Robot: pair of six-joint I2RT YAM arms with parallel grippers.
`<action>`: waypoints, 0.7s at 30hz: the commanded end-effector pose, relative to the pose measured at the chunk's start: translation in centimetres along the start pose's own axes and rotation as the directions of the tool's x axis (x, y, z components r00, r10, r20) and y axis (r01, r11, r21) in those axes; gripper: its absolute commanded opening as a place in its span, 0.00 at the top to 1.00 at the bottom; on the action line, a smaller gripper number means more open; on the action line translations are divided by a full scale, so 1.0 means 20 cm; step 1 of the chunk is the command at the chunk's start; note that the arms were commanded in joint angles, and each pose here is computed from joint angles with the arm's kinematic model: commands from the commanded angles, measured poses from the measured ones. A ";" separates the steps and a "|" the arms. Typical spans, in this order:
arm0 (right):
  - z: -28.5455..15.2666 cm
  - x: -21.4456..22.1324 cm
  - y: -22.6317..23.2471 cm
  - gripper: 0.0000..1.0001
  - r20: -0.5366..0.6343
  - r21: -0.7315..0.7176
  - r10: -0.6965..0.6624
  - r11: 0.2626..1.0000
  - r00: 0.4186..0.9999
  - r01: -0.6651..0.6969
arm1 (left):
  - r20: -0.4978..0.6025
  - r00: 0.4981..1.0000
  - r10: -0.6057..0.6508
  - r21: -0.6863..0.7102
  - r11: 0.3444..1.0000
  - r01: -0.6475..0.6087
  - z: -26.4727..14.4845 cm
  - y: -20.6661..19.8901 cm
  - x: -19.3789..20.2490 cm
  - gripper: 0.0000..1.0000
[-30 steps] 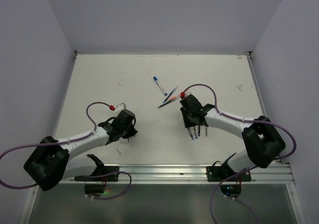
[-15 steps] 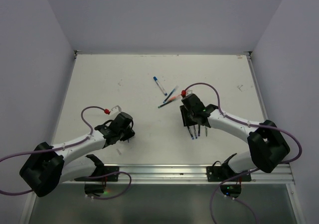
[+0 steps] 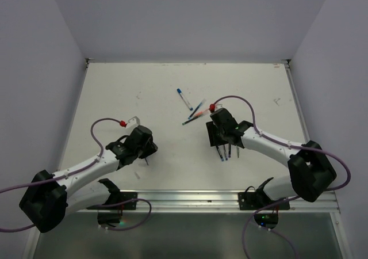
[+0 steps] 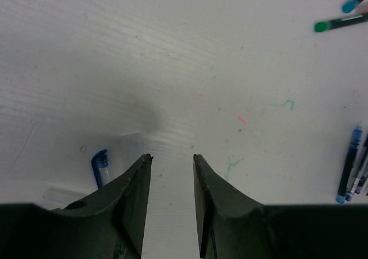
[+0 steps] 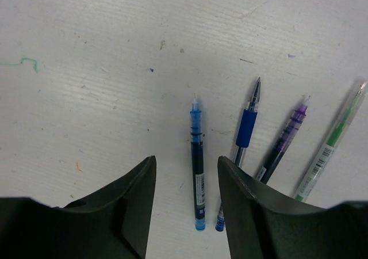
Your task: Open the pen caps
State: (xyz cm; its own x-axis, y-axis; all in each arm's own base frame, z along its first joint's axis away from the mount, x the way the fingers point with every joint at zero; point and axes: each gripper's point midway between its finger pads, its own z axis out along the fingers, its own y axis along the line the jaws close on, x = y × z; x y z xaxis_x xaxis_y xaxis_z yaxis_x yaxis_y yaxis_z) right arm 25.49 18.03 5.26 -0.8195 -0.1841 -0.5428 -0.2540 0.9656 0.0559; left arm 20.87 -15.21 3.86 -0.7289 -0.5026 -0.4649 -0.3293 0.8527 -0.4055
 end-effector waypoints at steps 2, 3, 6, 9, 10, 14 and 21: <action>-0.07 -0.10 -0.01 0.46 0.077 0.007 0.006 1.000 0.997 -0.007 | 0.120 0.993 0.021 0.112 0.993 -0.035 -0.11 -0.24 -0.21 0.62; -0.08 -0.10 -0.03 0.41 0.077 0.023 0.010 1.000 0.997 -0.011 | 0.133 0.991 0.026 0.140 0.989 -0.045 -0.13 -0.29 -0.24 0.62; -0.12 -0.14 -0.08 0.26 0.109 0.081 0.022 0.996 0.994 -0.031 | 0.168 0.985 0.038 0.202 0.977 -0.072 -0.15 -0.42 -0.31 0.59; -0.16 -0.18 -0.12 0.08 0.146 0.115 0.038 0.992 0.989 -0.055 | 0.193 0.980 0.042 0.264 0.960 -0.093 -0.14 -0.56 -0.37 0.44; -0.18 -0.19 -0.13 0.06 0.161 0.121 0.048 0.990 0.986 -0.067 | 0.216 0.976 0.031 0.304 0.948 -0.097 -0.15 -0.63 -0.40 0.40; -0.22 -0.22 -0.15 0.01 0.150 0.159 0.042 0.985 0.988 -0.066 | 0.200 0.978 0.062 0.347 0.929 -0.130 -0.04 -0.76 -0.48 0.29; -0.23 -0.22 -0.21 0.01 0.160 0.237 0.063 0.966 0.985 -0.101 | 0.208 0.977 0.047 0.238 0.966 -0.098 0.21 -0.99 -0.77 0.34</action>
State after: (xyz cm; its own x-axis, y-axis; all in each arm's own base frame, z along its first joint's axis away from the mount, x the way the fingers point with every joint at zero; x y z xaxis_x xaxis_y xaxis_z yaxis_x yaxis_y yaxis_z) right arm 27.36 14.99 10.31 -0.7558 -0.1201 -0.6437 -0.1091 0.9924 -0.0570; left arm 37.13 -23.40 13.25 -0.6383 -0.4876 -0.5957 -0.1380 0.8338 -0.5346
